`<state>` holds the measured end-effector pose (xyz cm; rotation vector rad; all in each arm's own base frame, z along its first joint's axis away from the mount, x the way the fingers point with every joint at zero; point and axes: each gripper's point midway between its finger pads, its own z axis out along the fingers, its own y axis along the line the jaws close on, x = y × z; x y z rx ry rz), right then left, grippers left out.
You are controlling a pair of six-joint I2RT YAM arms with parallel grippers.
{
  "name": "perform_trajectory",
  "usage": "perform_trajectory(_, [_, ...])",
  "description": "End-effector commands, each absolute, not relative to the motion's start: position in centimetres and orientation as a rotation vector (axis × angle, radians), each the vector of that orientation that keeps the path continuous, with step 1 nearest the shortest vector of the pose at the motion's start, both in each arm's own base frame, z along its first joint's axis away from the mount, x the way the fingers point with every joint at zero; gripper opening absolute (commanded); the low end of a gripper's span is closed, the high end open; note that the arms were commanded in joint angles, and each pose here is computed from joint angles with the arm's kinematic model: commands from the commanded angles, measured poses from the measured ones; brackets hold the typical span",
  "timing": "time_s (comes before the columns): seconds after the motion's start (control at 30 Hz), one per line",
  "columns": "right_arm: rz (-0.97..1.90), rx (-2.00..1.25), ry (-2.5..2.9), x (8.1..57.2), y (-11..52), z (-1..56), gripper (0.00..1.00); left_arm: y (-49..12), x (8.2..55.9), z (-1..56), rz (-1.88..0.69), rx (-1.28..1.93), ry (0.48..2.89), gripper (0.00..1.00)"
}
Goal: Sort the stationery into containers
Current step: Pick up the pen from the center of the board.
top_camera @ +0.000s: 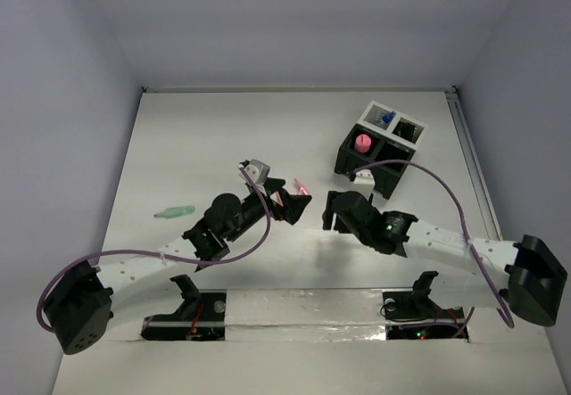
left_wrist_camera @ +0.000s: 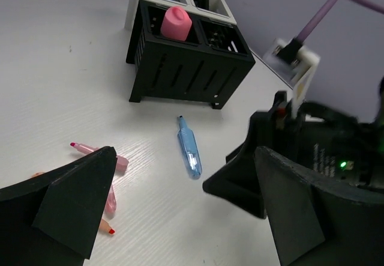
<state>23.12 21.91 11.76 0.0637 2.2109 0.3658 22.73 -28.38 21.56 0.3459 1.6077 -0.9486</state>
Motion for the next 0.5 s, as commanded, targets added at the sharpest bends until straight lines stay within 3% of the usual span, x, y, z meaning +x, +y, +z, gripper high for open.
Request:
perform_trajectory(0.0, [0.235,0.186,2.338,21.2,20.5,7.4,0.77,-27.9,22.9,22.0,-0.936,0.324,1.586,0.99])
perform_trajectory(0.03, [0.220,0.186,2.342,21.0,20.7,6.9,0.83,-28.0,22.9,21.9,-0.939,0.326,1.588,0.99])
perform_trajectory(0.13, [0.164,0.244,2.343,21.3,20.3,5.6,0.84,-28.2,22.8,21.9,-0.949,0.340,1.589,0.99])
perform_trajectory(0.3, [0.113,0.309,2.335,21.4,19.5,3.8,0.76,-28.5,22.7,21.8,-0.960,0.350,1.590,0.99])
perform_trajectory(0.33, [0.085,0.307,2.342,21.4,19.3,3.2,0.70,-28.5,22.7,21.8,-0.960,0.348,1.591,0.99])
perform_trajectory(0.47, [0.048,0.324,2.335,21.8,19.2,2.2,0.66,-28.9,22.6,21.6,-0.975,0.366,1.596,0.99])
